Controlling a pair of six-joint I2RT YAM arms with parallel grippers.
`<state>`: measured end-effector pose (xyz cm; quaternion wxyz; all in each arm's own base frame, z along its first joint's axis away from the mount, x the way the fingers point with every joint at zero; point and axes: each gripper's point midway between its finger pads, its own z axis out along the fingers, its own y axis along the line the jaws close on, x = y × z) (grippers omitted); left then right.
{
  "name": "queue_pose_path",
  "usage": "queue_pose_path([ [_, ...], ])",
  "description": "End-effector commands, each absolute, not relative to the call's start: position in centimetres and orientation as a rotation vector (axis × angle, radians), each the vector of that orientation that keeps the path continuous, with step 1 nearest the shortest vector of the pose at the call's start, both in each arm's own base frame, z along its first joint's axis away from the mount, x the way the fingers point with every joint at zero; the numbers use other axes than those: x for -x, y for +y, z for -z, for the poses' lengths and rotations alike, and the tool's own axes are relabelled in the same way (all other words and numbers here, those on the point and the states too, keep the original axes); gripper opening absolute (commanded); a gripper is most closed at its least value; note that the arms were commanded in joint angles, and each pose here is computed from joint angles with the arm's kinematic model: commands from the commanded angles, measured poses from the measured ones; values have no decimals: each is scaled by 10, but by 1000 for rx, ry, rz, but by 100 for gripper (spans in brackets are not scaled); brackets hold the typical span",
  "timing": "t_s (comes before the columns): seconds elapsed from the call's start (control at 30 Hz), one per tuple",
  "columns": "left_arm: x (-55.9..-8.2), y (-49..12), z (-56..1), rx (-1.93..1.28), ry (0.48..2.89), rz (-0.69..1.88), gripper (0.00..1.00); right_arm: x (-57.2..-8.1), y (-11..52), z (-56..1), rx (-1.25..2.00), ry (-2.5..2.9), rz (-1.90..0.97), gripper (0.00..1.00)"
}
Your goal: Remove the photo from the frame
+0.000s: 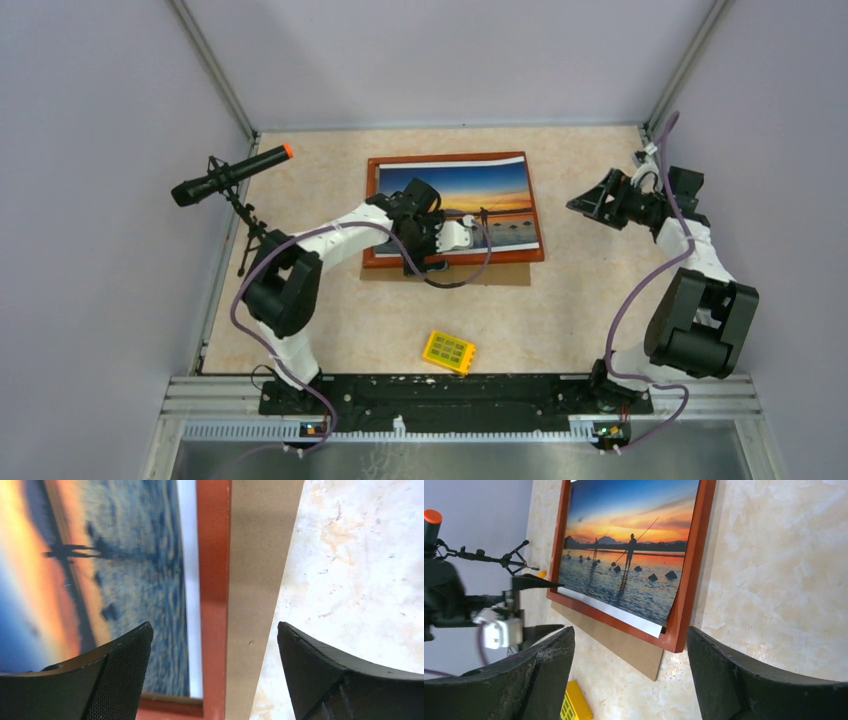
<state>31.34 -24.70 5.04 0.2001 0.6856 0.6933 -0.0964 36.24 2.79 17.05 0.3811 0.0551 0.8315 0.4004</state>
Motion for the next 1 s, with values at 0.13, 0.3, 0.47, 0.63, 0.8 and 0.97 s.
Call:
queue_pose_path([
  [0.13,-296,-257,-175,-1598,1811,468,99,-347,31,-199,59,2058,-919,97],
  [0.3,-296,-230,-220,-1311,1872,554,99,-328,50,-197,267,2136,-767,99],
  [0.47,-299,-178,-243,-1033,1893,572,99,-311,59,-194,441,2144,-574,99],
  [0.63,-303,-114,-227,-787,1978,474,99,-294,53,-178,490,2163,-484,99],
  [0.8,-306,-69,-192,-627,2069,393,99,-288,47,-163,472,2169,-428,99],
  [0.97,-310,-56,-174,-515,2128,398,99,-293,38,-162,448,2168,-365,99],
])
